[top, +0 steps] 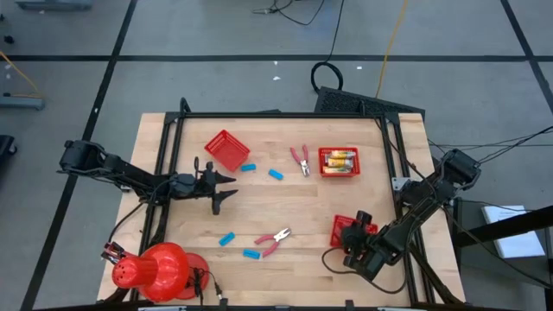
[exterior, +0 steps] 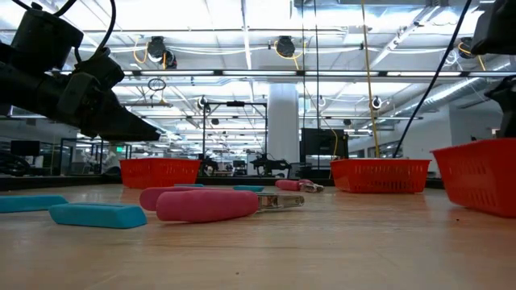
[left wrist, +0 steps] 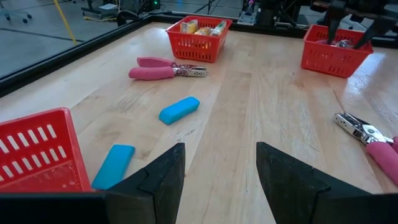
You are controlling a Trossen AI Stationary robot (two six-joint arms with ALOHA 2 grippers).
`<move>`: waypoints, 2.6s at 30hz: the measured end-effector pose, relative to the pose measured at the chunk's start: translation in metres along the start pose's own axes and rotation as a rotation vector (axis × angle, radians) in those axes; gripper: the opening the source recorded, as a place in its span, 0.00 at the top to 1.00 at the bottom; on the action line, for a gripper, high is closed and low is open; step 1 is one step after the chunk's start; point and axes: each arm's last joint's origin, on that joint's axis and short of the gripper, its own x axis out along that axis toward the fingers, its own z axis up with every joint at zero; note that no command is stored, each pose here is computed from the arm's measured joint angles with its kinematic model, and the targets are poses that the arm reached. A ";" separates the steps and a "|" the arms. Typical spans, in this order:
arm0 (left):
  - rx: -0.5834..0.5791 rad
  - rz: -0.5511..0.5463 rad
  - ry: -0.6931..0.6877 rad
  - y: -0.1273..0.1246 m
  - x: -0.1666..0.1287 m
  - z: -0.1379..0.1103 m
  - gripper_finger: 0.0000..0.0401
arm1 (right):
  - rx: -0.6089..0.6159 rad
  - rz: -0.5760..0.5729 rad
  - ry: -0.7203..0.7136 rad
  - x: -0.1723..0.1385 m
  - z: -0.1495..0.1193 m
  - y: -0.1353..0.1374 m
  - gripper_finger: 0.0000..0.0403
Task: Pick & Place School Supplies
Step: Put the center pink hole puncher into the bottom red bin, then put the pink hole puncher into the bottom red bin
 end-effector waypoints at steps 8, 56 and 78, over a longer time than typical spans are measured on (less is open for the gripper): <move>0.000 0.000 0.000 0.000 0.000 0.000 0.50 | -0.036 -0.011 -0.002 0.002 0.005 -0.003 0.46; -0.010 0.027 -0.027 0.001 0.000 0.002 0.50 | -0.517 0.411 -0.326 0.128 0.170 0.032 0.40; -0.010 0.030 -0.032 0.001 0.000 0.003 0.50 | -0.399 0.523 -0.296 0.160 0.177 0.016 0.40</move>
